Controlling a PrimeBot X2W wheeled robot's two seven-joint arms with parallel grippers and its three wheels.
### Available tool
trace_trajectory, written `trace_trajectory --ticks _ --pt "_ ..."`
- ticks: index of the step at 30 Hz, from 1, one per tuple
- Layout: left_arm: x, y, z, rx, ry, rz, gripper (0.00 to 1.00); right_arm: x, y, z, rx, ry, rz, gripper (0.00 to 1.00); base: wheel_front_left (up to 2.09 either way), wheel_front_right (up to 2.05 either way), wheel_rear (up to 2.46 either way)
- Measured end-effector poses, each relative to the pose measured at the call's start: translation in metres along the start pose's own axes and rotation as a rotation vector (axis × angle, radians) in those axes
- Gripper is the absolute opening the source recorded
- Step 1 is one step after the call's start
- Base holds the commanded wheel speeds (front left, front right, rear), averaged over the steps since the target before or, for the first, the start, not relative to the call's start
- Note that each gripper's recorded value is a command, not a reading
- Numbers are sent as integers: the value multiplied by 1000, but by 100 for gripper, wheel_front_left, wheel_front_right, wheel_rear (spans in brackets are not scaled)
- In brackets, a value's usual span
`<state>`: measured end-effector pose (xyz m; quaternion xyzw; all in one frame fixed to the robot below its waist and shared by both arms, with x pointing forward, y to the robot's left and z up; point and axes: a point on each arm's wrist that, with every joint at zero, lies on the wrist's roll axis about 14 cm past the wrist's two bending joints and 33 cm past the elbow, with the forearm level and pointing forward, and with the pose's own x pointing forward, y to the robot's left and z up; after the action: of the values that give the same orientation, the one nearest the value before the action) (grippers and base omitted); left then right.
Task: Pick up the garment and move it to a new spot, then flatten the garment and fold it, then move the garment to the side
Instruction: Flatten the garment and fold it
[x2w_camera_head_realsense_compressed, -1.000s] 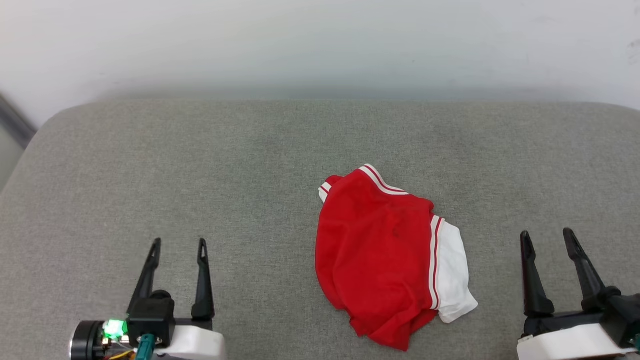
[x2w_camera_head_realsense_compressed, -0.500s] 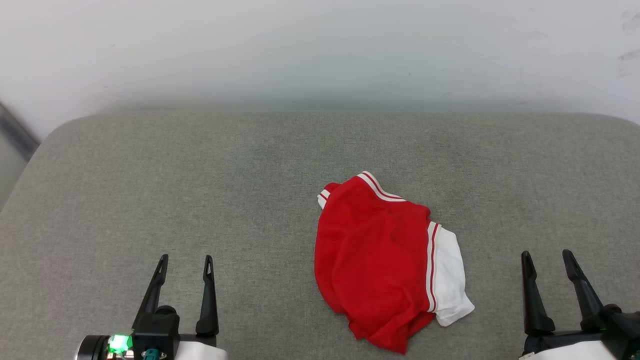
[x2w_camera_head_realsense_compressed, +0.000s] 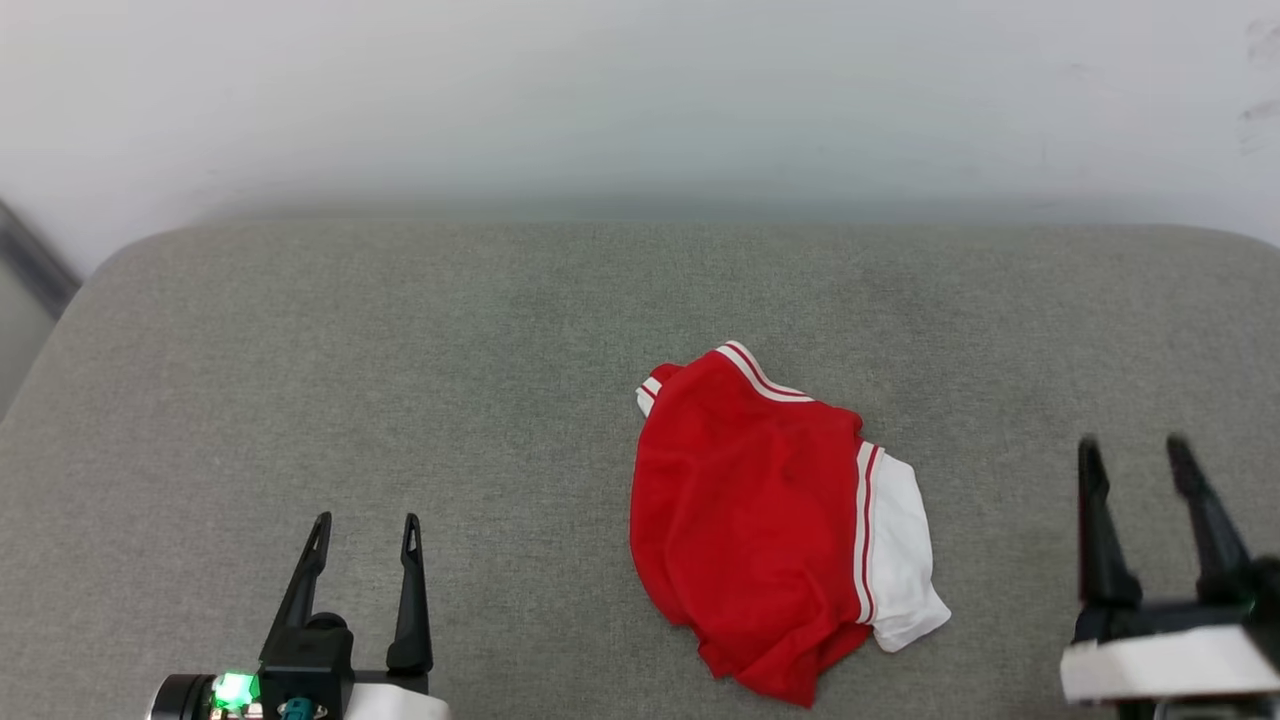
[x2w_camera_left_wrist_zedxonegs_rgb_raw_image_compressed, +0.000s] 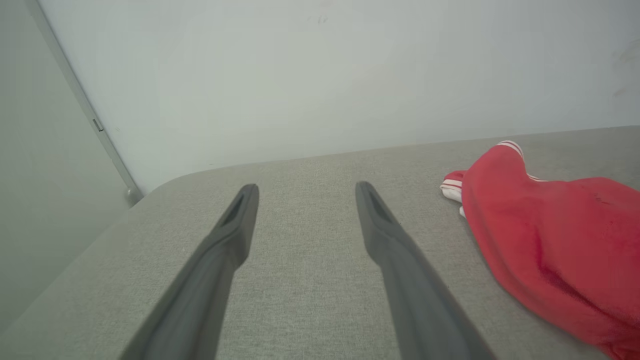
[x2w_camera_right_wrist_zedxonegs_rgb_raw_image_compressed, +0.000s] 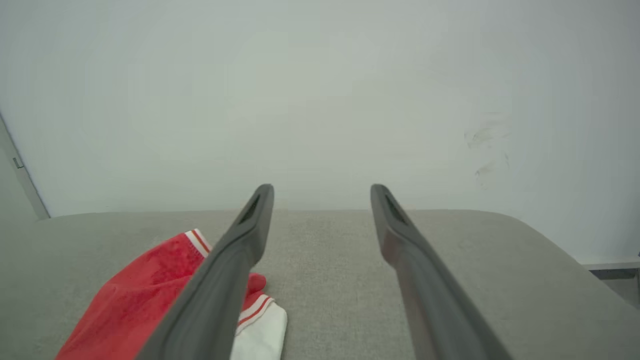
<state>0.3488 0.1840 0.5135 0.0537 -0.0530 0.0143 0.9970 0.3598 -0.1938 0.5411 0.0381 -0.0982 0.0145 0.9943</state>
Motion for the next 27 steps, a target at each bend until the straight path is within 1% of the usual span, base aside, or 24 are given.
trace_trajectory --ticks 5,9,11,14,17,20,23,27 --pt "3 1 -4 -6 13 7 100 41 9 56 -68 -190 33 100 0 0 0" --pt "7 2 -8 -11 22 11 100 71 32 84 -138 -283 101 100 0 0 0" --pt "9 2 -8 -13 24 10 100 86 43 81 -178 -271 162 100 0 0 0" --pt "10 2 -9 -18 27 11 100 105 52 63 -264 -183 253 100 0 0 0" --pt "10 2 -11 -25 32 15 100 127 63 52 -311 -48 331 100 0 0 0" --pt "11 3 -12 -28 36 20 100 131 69 19 -335 184 401 100 0 0 0" --pt "12 2 -14 -31 40 18 100 120 68 -21 -379 455 466 100 0 0 0" --pt "16 2 -14 -31 39 19 100 91 50 -66 -446 804 520 100 0 0 0"
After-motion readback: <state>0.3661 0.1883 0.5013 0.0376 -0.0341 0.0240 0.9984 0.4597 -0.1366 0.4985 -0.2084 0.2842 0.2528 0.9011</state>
